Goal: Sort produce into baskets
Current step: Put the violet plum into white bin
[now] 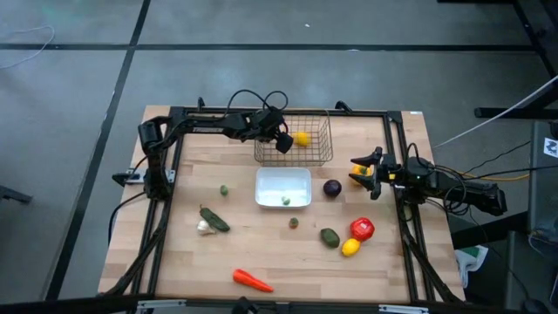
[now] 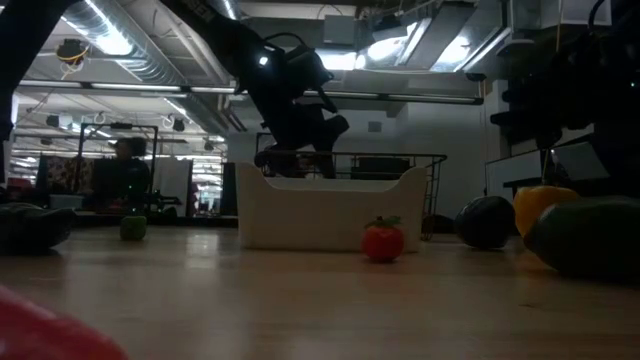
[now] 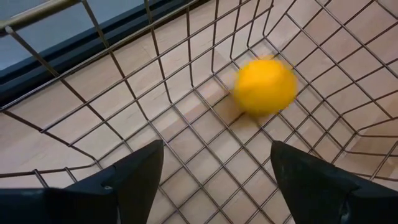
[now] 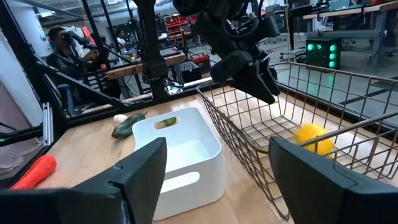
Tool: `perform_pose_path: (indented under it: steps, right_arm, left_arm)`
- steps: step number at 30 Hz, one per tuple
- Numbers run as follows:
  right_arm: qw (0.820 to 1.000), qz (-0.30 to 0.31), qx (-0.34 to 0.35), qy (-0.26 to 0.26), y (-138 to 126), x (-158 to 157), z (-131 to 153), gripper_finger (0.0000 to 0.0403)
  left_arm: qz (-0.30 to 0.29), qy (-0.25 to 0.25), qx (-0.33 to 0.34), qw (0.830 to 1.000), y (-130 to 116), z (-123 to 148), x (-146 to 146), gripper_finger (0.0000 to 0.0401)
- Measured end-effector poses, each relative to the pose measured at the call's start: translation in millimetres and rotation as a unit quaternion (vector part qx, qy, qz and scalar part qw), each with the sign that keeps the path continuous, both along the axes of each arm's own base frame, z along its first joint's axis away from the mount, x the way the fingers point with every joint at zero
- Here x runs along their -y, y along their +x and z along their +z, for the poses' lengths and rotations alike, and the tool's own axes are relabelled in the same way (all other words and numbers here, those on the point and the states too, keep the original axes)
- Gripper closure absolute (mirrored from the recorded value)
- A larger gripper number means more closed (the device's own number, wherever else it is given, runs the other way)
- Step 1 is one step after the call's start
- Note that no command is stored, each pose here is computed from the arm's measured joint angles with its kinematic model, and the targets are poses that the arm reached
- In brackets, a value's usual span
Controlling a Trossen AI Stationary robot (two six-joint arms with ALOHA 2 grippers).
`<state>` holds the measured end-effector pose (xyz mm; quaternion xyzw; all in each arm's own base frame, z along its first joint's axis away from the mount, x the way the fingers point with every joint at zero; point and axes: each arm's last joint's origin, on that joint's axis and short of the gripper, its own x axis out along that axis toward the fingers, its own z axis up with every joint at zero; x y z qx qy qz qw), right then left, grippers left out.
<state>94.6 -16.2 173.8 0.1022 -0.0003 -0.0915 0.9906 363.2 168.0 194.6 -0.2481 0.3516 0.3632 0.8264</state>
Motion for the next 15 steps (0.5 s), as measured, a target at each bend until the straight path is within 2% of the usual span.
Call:
perform_pose_path:
  steps: [3, 8, 15]
  right_arm:
    - [1.0, -0.008, 0.022, -0.004, -0.1, 0.4, 4.3, 0.0123]
    - [0.999, -0.023, 0.026, -0.004, -1.3, 1.1, 11.2, 0.0123]
    - [0.998, -0.04, 0.035, -0.025, -1.5, 2.0, 41.3, 0.0123]
  left_arm:
    - [-0.001, 0.0, 0.006, 1.0, -1.7, 5.3, 0.8, 0.0107]
    - [-0.004, 0.015, 0.035, 0.999, -7.9, 29.7, 3.6, 0.0107]
    - [-0.04, 0.068, 0.071, 0.994, -23.8, 75.4, 12.0, 0.0107]
